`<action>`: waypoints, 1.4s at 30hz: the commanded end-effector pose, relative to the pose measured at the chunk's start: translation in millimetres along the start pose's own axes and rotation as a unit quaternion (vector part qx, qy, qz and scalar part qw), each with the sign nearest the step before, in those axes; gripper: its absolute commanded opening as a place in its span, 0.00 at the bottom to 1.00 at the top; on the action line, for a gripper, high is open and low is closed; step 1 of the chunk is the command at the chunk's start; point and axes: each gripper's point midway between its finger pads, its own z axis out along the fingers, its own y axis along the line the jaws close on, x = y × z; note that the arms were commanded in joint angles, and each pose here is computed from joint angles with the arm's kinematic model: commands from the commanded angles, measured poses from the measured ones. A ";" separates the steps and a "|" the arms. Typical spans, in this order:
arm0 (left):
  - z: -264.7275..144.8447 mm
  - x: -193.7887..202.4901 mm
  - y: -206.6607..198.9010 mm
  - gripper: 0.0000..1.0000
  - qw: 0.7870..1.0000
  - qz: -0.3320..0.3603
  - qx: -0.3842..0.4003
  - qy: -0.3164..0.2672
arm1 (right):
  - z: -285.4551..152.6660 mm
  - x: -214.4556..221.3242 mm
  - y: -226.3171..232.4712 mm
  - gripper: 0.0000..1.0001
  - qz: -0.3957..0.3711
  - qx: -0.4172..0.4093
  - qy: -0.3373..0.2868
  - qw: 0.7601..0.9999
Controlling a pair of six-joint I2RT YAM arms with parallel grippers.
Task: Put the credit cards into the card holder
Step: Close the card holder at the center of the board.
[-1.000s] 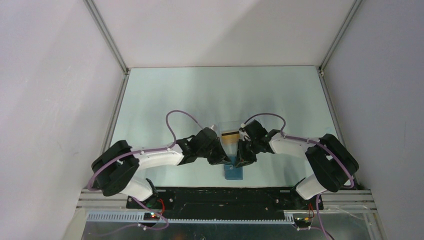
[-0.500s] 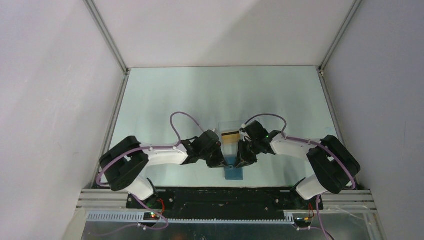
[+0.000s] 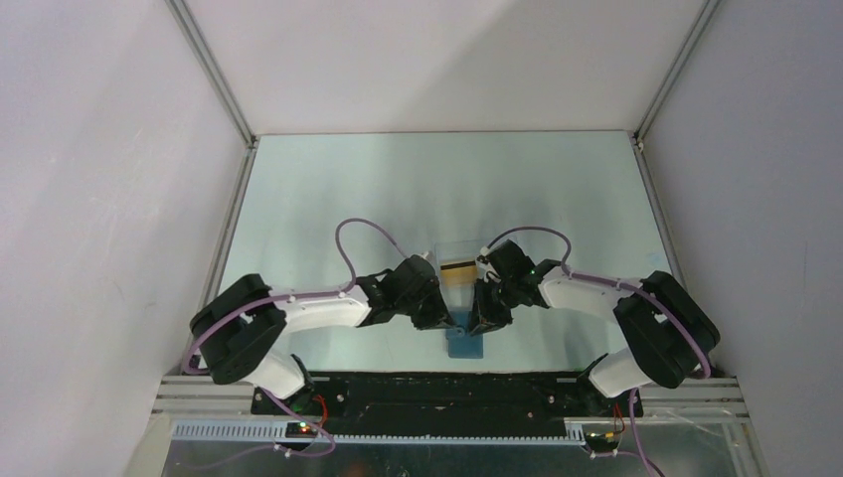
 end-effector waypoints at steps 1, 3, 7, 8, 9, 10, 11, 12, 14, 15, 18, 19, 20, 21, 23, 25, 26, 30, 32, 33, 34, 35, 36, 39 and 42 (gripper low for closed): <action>-15.5 -14.6 -25.4 0.04 0.998 0.026 0.035 -0.036 | -9.6 1.8 10.2 0.20 -0.002 -0.011 -0.005 1.000; -19.4 -15.9 -27.5 0.05 0.998 0.028 0.040 -0.041 | -13.3 1.3 13.5 0.21 -0.005 -0.014 -0.009 1.000; -21.6 -15.7 -26.8 0.06 0.998 0.036 0.040 -0.042 | -17.7 -2.0 18.5 0.23 -0.007 -0.018 -0.017 1.000; -21.3 -15.1 -27.4 0.05 0.998 0.038 0.041 -0.040 | -16.5 -1.6 18.2 0.23 -0.006 -0.018 -0.015 1.000; -19.3 -12.2 -26.7 0.04 0.998 0.043 0.040 -0.032 | -16.0 -2.0 18.5 0.23 -0.006 -0.018 -0.014 1.000; -18.6 -11.3 -27.7 0.03 0.998 0.045 0.041 -0.028 | -14.0 -1.2 17.7 0.23 -0.006 -0.016 -0.011 1.000; -16.3 -8.7 -26.8 0.02 0.998 0.048 0.039 -0.020 | -12.7 -0.9 18.0 0.23 -0.007 -0.016 -0.009 1.000; -15.4 -8.2 -27.7 0.01 0.998 0.049 0.039 -0.018 | -10.1 0.0 16.4 0.23 -0.006 -0.013 -0.006 1.000; -13.0 -5.3 -27.7 0.01 0.998 0.053 0.038 -0.011 | -5.4 1.4 13.2 0.23 -0.005 -0.008 0.001 1.000; -12.3 -3.7 -28.0 0.00 0.998 0.054 0.038 -0.009 | -4.1 0.8 12.8 0.23 -0.006 -0.007 0.002 1.000; -11.3 -0.7 -29.5 0.00 0.998 0.058 0.040 -0.004 | 1.6 1.5 8.8 0.23 -0.004 -0.002 0.009 1.000; -11.1 0.5 -29.9 0.00 0.997 0.059 0.041 -0.001 | 2.3 0.6 8.9 0.23 -0.004 -0.003 0.008 1.000; -10.4 2.0 -31.1 0.00 0.997 0.061 0.041 0.002 | 3.3 0.8 8.3 0.23 -0.003 -0.002 0.009 1.000; -10.1 2.7 -31.1 0.00 0.997 0.063 0.041 0.003 | 4.2 0.6 8.3 0.23 -0.003 -0.003 0.010 1.000; -8.5 4.9 -29.6 0.00 0.997 0.063 0.039 0.007 | 5.3 0.7 8.1 0.24 -0.003 -0.003 0.011 1.000; -7.0 6.7 -27.9 0.00 0.997 0.063 0.036 0.010 | 5.4 0.9 8.1 0.24 -0.003 -0.004 0.012 1.000; -6.3 7.5 -27.4 0.00 0.997 0.064 0.035 0.011 | 5.1 0.9 7.7 0.24 -0.002 -0.003 0.012 1.000; -2.9 10.3 -24.3 0.00 0.997 0.065 0.028 0.016 | 3.2 0.9 9.0 0.24 -0.002 -0.005 0.010 1.000; -1.1 10.5 -22.9 0.00 0.997 0.065 0.024 0.017 | 1.1 0.9 10.0 0.24 -0.001 -0.006 0.009 1.000; -0.6 10.4 -22.1 0.00 0.998 0.065 0.023 0.016 | -0.8 0.5 12.0 0.24 -0.004 -0.009 0.006 1.000; 0.4 10.1 -20.1 0.00 0.998 0.063 0.019 0.015 | -1.8 0.8 12.2 0.24 -0.004 -0.008 0.005 1.000; 1.0 9.9 -19.0 0.00 0.998 0.063 0.017 0.015 | -3.8 -0.1 13.6 0.24 -0.005 -0.010 0.001 1.000; 1.6 9.4 -18.4 0.00 0.998 0.062 0.016 0.013 | -5.5 -0.1 14.7 0.24 -0.005 -0.011 -0.001 1.000; 3.2 9.3 -15.3 0.00 0.998 0.060 0.010 0.012 | -7.8 -0.9 15.9 0.24 -0.007 -0.012 -0.005 1.000; 5.2 10.3 -12.7 0.00 0.998 0.060 0.006 0.014 | -7.1 -1.9 16.2 0.24 -0.005 -0.014 -0.005 1.000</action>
